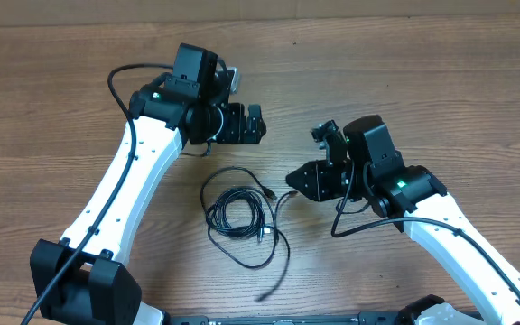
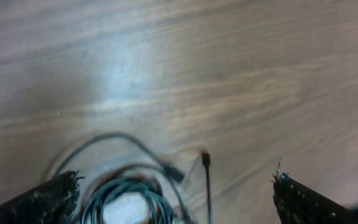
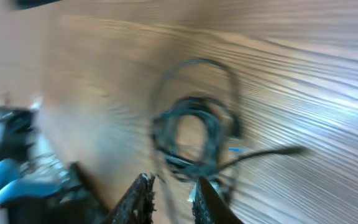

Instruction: Untangle cables

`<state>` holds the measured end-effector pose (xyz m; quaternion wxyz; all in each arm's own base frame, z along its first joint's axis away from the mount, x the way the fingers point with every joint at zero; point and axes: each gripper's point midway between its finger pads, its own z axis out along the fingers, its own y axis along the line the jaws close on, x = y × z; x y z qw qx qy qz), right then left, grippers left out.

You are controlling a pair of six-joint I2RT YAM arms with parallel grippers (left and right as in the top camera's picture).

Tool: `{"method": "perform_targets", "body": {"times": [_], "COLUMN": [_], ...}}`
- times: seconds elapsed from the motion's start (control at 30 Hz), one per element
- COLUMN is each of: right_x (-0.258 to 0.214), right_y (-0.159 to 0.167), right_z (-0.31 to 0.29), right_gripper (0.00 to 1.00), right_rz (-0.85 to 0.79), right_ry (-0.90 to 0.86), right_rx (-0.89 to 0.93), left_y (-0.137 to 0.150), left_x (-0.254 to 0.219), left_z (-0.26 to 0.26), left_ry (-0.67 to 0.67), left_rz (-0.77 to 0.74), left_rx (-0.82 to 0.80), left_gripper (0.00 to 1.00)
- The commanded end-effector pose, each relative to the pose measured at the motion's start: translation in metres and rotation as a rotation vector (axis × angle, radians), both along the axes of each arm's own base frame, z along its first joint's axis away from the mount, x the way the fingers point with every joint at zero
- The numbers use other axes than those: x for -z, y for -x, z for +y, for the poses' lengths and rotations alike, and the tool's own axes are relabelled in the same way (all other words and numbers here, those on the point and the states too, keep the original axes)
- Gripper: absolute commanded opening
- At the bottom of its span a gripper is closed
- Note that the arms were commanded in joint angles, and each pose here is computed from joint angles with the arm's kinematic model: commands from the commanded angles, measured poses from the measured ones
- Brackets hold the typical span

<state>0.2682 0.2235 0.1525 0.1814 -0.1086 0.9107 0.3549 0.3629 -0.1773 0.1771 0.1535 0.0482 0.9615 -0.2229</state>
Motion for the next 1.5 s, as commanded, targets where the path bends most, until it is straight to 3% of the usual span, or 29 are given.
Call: {"method": "perform_targets", "body": {"times": [0.0, 0.1, 0.2, 0.3, 0.5, 0.57, 0.67, 0.73, 0.83, 0.97, 1.2, 1.33, 1.47], "right_x": [0.014, 0.016, 0.017, 0.017, 0.02, 0.02, 0.02, 0.02, 0.022, 0.022, 0.022, 0.023, 0.025], "right_y": [-0.014, -0.013, -0.014, -0.014, -0.014, -0.015, -0.015, -0.014, -0.013, -0.013, -0.012, -0.011, -0.008], "right_z": [-0.025, -0.027, -0.029, -0.029, -0.033, -0.034, -0.033, -0.034, -0.035, -0.035, -0.035, -0.035, -0.037], "right_gripper": [0.28, 0.4, 0.45, 0.46, 0.46, 0.46, 0.45, 0.45, 0.45, 0.45, 0.45, 0.45, 0.45], "right_rz": [-0.03, -0.028, -0.028, -0.031, -0.031, -0.037, -0.036, -0.031, -0.024, -0.022, -0.019, -0.016, 0.001], "right_ry": [0.141, 0.152, 0.163, 0.166, 0.189, 0.191, 0.191, 0.195, 0.199, 0.199, 0.2, 0.202, 0.211], "right_rx": [0.111, 0.116, 0.123, 0.126, 0.131, 0.135, 0.135, 0.134, 0.133, 0.133, 0.133, 0.132, 0.131], "left_y": [0.016, 0.039, 0.058, 0.069, 0.111, 0.125, 0.131, 0.137, 0.151, 0.153, 0.144, 0.153, 0.157], "left_x": [0.003, 0.015, 0.02, 0.021, 0.057, 0.078, 0.1, 0.122, 0.144, 0.16, 0.17, 0.177, 0.18], "left_z": [0.006, 0.029, 0.048, 0.058, 0.074, 0.075, 0.074, 0.074, 0.074, 0.069, 0.065, 0.064, 0.063], "left_ry": [-0.012, -0.11, -0.203, -0.242, -0.221, -0.179, -0.129, -0.103, -0.106, -0.07, -0.027, -0.038, -0.048], "left_rz": [0.105, 0.24, 0.314, 0.336, 0.425, 0.459, 0.49, 0.528, 0.559, 0.55, 0.517, 0.559, 0.562], "left_rx": [-0.056, -0.194, -0.288, -0.348, -0.626, -0.783, -0.935, -1.051, -1.102, -1.084, -1.077, -1.07, -1.063], "left_gripper": [1.0, 1.0, 1.0, 1.0, 1.0, 0.9, 0.56, 0.5, 0.44, 0.43, 0.28, 0.06, 0.07]}}
